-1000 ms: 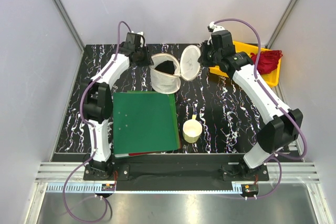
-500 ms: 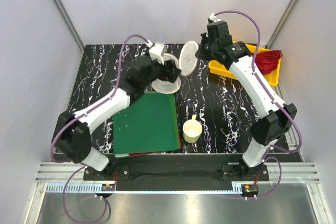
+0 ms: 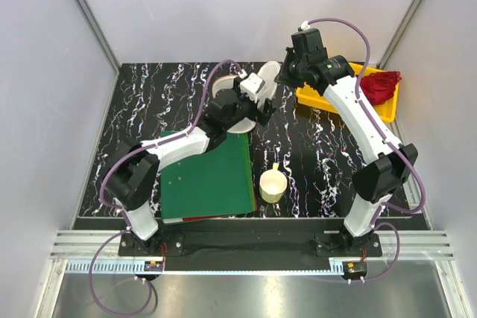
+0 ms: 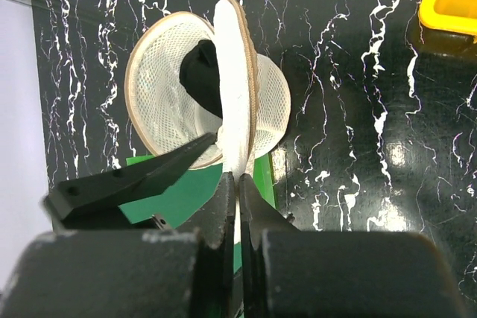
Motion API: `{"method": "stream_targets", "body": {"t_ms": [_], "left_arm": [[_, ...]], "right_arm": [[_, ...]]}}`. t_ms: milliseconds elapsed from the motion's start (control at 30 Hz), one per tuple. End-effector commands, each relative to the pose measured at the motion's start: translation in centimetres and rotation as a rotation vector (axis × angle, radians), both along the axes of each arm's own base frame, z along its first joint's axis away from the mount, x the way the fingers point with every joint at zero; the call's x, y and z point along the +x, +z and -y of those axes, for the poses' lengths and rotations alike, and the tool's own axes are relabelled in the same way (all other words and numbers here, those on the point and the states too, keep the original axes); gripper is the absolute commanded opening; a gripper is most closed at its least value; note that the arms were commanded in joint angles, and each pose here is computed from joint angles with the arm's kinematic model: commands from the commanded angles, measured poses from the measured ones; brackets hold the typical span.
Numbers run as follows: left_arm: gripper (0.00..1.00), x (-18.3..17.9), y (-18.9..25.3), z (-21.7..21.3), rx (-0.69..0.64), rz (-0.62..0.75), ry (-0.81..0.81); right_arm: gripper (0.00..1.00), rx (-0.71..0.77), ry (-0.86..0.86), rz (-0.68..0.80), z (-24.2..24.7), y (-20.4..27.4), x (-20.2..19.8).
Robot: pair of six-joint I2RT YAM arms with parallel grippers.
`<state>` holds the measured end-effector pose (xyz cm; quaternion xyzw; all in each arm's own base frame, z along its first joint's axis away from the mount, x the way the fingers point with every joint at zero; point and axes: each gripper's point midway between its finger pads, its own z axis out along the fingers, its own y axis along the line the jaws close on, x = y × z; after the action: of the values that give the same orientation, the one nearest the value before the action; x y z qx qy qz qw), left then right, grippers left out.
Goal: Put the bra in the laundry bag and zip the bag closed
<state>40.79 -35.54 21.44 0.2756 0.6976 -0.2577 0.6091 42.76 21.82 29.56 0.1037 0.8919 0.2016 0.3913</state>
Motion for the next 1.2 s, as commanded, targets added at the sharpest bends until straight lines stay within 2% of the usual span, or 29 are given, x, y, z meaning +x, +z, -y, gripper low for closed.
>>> {"method": "stream_targets", "body": {"t_ms": [0, 100, 133, 167, 200, 233, 300, 333, 467, 600, 733, 867, 900, 933, 967, 1000, 1100, 1167], "left_arm": [[0.88, 1.9, 6.1, 0.7, -0.081, 0.162, 0.024], [0.59, 4.1, 5.8, -0.5, -0.064, 0.117, 0.135], [0.43, 4.5, 5.8, -0.7, -0.08, 0.079, 0.15], [0.36, 5.1, 5.6, -1.4, -0.12, 0.027, 0.155], [0.24, 5.1, 5.5, -1.4, -0.141, -0.009, 0.125], [0.19, 4.8, 5.9, -0.8, -0.177, -0.04, 0.052], [0.05, 5.6, 6.5, -1.8, -0.278, -0.131, 0.032], [0.04, 5.3, 6.2, -1.7, -0.303, -0.175, -0.02], [0.02, 6.5, 6.3, -3.3, -0.465, -0.362, -0.051], [0.02, 7.5, 5.8, -4.4, -0.584, -0.487, -0.064], [0.0, 8.1, 3.4, -4.3, -0.647, -0.641, -0.088], [0.0, 8.2, 2.4, -4.5, -0.719, -0.717, -0.083], [0.0, 8.2, 1.8, -4.6, -0.733, -0.728, -0.077], [0.0, 8.3, 1.3, -4.9, -0.744, -0.746, -0.07], [0.0, 8.2, 1.3, -5.0, -0.766, -0.768, -0.066], [0.0, 8.2, 1.1, -5.1, -0.777, -0.77, -0.071], [0.0, 8.2, 0.9, -5.6, -0.806, -0.788, -0.065], [0.0, 8.4, 0.8, -5.8, -0.812, -0.794, -0.061]], "right_arm": [[0.0, 0.052, 0.008, 0.032, -0.6, 2.3, -0.6], [0.0, 0.052, 0.029, 0.04, -0.7, 2.5, -0.8], [0.05, 0.043, 0.03, 0.042, -0.6, 2.4, -0.8], [0.12, 0.02, 0.032, 0.052, -0.2, 2.3, -0.7], [0.2, 0.007, 0.039, 0.057, 0.0, 2.1, -0.9], [0.4, -0.004, 0.042, 0.073, 0.3, 2.2, -0.7], [0.56, -0.034, 0.055, 0.081, 1.0, 1.7, -0.7], [0.67, -0.028, 0.064, 0.093, 1.1, 1.8, -0.6], [0.87, -0.028, 0.035, 0.123, 3.0, 1.8, -0.6], [0.95, 0.027, 0.052, 0.096, 2.6, -1.0, -0.9], [1.0, 0.187, 0.115, 0.079, -0.4, -2.5, -0.2], [1.0, 0.407, 0.021, 0.022, -2.1, -4.4, 1.4], [1.0, 0.442, -0.017, -0.015, -2.0, -6.3, 1.5], [0.99, 0.496, -0.046, 0.014, -2.0, -5.9, 2.4], [0.97, 0.57, -0.091, -0.014, -2.3, -6.4, 2.8], [0.95, 0.621, -0.088, 0.028, -2.5, -6.6, 3.3], [0.83, 0.707, -0.147, 0.004, -2.5, -8.6, 3.8], [0.8, 0.745, -0.167, -0.022, -2.6, -10.5, 3.8]]}}
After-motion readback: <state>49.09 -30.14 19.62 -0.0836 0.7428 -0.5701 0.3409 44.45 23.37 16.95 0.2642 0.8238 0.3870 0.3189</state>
